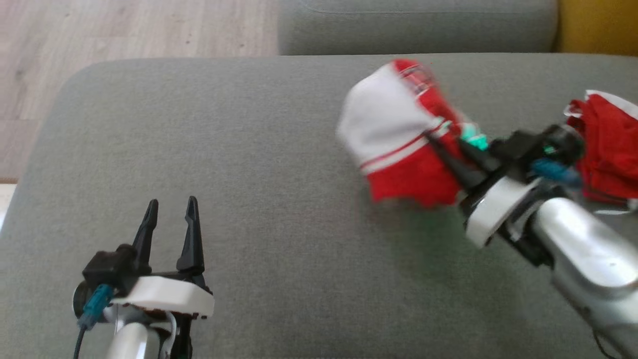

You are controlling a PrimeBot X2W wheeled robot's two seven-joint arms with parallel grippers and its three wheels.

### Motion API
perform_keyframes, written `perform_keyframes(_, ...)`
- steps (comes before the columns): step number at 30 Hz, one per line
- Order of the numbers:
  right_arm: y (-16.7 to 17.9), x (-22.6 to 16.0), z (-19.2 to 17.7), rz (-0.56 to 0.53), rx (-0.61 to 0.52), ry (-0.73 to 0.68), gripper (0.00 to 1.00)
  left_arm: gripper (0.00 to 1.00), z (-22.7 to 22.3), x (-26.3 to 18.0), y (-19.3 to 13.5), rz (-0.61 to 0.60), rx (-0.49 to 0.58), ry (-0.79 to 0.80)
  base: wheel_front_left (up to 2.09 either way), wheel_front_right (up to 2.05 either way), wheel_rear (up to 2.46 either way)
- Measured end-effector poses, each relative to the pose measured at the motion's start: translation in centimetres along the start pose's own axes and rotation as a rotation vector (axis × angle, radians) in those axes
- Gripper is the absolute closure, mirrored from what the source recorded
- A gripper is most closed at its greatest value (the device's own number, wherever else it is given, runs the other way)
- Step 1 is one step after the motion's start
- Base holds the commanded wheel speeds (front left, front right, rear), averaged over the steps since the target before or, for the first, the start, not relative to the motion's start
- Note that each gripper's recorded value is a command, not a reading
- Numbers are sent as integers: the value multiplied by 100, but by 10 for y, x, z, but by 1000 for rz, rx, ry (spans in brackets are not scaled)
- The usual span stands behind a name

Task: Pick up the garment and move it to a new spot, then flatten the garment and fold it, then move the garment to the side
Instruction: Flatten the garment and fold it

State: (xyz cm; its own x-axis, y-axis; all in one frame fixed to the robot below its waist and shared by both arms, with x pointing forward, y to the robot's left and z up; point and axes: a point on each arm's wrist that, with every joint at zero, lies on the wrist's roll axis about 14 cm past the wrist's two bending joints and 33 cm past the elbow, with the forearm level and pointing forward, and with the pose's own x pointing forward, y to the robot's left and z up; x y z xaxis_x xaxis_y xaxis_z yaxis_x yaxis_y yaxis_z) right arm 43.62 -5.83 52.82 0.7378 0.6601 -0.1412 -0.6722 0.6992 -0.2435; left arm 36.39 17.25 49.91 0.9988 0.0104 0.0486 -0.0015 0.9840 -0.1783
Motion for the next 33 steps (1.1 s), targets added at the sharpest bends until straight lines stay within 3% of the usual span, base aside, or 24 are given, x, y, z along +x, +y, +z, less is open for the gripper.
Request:
perform_keyframes(2, 18, 4, -8, 66, -36, 33, 100, 0, 1, -2, 3, 9, 1, -2, 0, 0, 0)
perform_keyframes(6, 50, -9, -62, 187, -80, 232, 100, 0, 1, -4, 8, 26, 3, -1, 0, 0, 0)
perform_keyframes(7, 52, -15, -74, 202, -81, 283, 85, 0, 1, -4, 9, 30, 3, -1, 0, 0, 0)
perform_keyframes(8, 50, -21, -86, 204, -76, 334, 59, 0, 1, -4, 9, 31, 3, -1, 0, 0, 0)
perform_keyframes(9, 46, -27, -95, 196, -68, 379, 21, 0, 1, -5, 9, 32, 0, -1, 0, 0, 0)
perform_keyframes(10, 41, -33, -102, 185, -59, 407, 0, 0, 1, -4, 9, 33, -5, -1, 0, 0, 0)
perform_keyframes(18, 5, -41, -85, 61, 14, 337, 0, 0, 5, -2, 3, 15, -8, -14, 0, 0, 0)
perform_keyframes(22, -53, -54, -51, -120, 43, 202, 0, 0, 8, -4, 0, 6, -8, -26, 0, 0, 0)
perform_keyframes(26, -88, -76, -39, -269, 105, 98, 0, 0, 9, -6, 3, 15, -8, -28, 0, 0, 0)
perform_keyframes(29, -78, -79, -48, -307, 196, 66, 0, 0, 7, -7, 2, 11, -8, -22, 0, 0, 0)
perform_keyframes(33, -35, -66, -64, -246, 282, 107, 0, 0, 8, -7, -2, -3, -10, -25, 0, 0, 0)
